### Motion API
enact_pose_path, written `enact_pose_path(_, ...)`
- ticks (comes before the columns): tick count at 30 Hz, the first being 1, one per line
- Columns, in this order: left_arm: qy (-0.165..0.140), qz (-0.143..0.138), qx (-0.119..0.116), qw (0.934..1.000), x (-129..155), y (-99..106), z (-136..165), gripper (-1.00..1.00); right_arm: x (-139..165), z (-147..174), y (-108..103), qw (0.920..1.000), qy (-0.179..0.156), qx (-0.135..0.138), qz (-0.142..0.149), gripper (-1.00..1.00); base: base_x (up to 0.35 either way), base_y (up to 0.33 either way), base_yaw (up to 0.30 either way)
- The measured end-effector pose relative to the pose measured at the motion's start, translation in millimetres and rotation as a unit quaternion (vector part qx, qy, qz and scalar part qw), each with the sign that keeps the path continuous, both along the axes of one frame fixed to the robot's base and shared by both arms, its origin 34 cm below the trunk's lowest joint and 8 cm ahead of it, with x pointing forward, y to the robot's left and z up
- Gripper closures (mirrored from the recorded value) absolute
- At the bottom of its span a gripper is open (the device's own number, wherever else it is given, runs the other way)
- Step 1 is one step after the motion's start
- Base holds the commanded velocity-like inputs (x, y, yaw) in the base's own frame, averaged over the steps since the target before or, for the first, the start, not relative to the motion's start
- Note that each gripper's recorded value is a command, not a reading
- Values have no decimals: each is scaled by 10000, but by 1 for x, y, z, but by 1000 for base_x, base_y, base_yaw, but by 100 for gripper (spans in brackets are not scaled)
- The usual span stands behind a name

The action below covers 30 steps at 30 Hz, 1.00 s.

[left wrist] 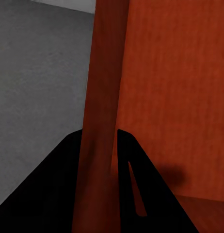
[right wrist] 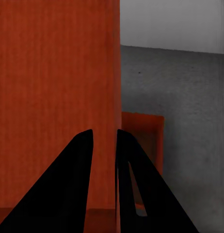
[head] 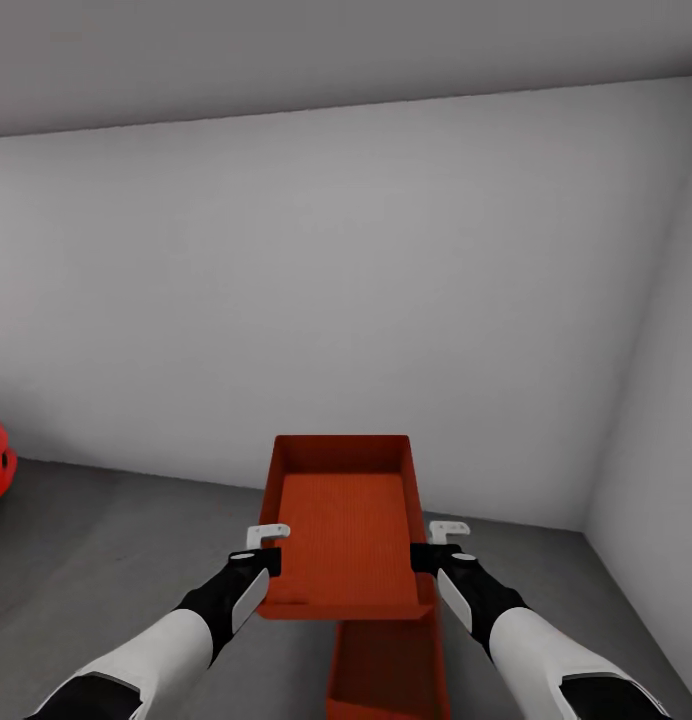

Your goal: Move the two storage containers from the living room to the garage. In the garage, place one container on the floor and stack the other container on top of it (either order is fine).

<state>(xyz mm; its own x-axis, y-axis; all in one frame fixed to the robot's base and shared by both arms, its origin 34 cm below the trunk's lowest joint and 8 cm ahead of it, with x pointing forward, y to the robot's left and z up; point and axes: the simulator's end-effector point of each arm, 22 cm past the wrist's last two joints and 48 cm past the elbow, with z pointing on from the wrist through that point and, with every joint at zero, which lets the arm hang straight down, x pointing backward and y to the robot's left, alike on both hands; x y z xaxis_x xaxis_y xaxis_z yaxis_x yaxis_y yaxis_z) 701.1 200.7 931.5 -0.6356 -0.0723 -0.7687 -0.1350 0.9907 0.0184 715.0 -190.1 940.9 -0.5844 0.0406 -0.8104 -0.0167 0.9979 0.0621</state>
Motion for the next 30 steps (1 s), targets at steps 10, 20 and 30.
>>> enact_pose_path(10,17,0,0,10000,0,0,-2,100,0,-2,0,10000,17,0,0,100,127,94,-280)
enact_pose_path(20,-14,1,1,10000,1,0,-1,100,1,-1,0,10000,-14,-1,-1,100,3,2,-248)
enact_pose_path(30,-39,2,2,10000,1,1,-1,100,1,0,1,10000,-39,-2,-8,100,0,0,-15)
